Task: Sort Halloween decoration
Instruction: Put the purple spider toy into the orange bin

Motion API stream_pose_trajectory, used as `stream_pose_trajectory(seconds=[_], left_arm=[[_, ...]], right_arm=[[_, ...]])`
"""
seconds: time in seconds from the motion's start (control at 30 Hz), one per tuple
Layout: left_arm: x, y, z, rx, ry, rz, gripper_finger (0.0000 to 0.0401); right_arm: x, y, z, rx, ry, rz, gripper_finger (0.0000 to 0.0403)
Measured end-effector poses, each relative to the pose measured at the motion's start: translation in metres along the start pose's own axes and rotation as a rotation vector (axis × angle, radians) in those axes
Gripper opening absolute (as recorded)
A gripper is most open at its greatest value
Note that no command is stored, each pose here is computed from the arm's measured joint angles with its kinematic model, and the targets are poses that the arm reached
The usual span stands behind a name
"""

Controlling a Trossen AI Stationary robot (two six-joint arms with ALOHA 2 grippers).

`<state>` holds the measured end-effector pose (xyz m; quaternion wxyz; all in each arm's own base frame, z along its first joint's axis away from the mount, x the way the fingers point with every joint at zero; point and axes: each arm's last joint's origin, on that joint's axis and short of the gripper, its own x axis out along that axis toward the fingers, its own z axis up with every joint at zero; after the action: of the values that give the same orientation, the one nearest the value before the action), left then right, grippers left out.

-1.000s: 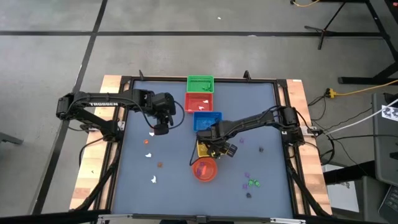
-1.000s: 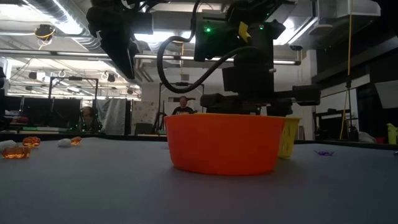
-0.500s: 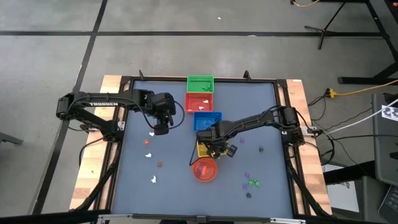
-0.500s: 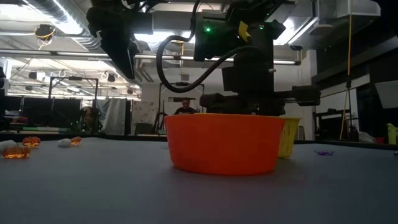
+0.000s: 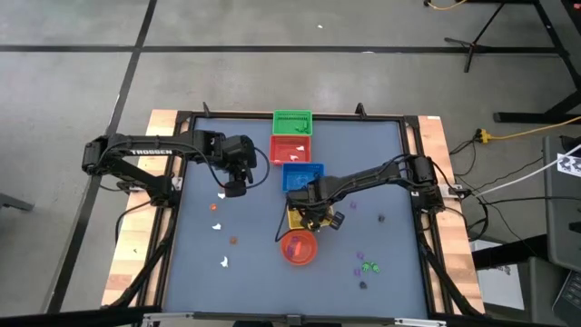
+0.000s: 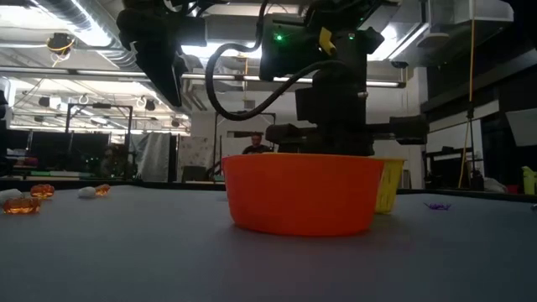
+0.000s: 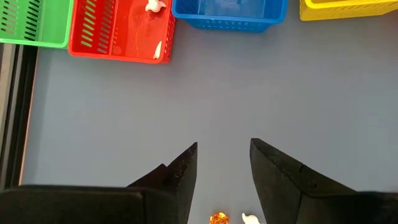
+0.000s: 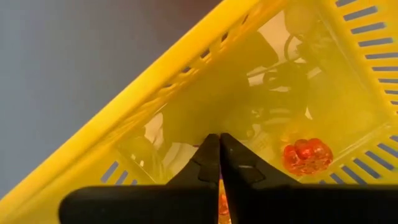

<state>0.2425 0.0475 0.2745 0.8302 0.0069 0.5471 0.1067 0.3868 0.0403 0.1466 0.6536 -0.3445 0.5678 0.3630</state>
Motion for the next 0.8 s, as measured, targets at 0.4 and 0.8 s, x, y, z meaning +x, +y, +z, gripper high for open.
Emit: stream_pose_trajectory(seconds=[0.4, 0.8], left_arm=[[0.0, 0.0, 0.0, 0.0, 0.001, 0.0, 0.0132], [0.0, 0.0, 0.0, -0.002, 0.002, 0.0, 0.0132]], right_arm=[[-0.019, -0.011, 0.008, -0.001, 0.016, -0.058, 0.0001], [-0.06, -0.022, 0.025, 0.07, -0.069, -0.069, 0.0001]])
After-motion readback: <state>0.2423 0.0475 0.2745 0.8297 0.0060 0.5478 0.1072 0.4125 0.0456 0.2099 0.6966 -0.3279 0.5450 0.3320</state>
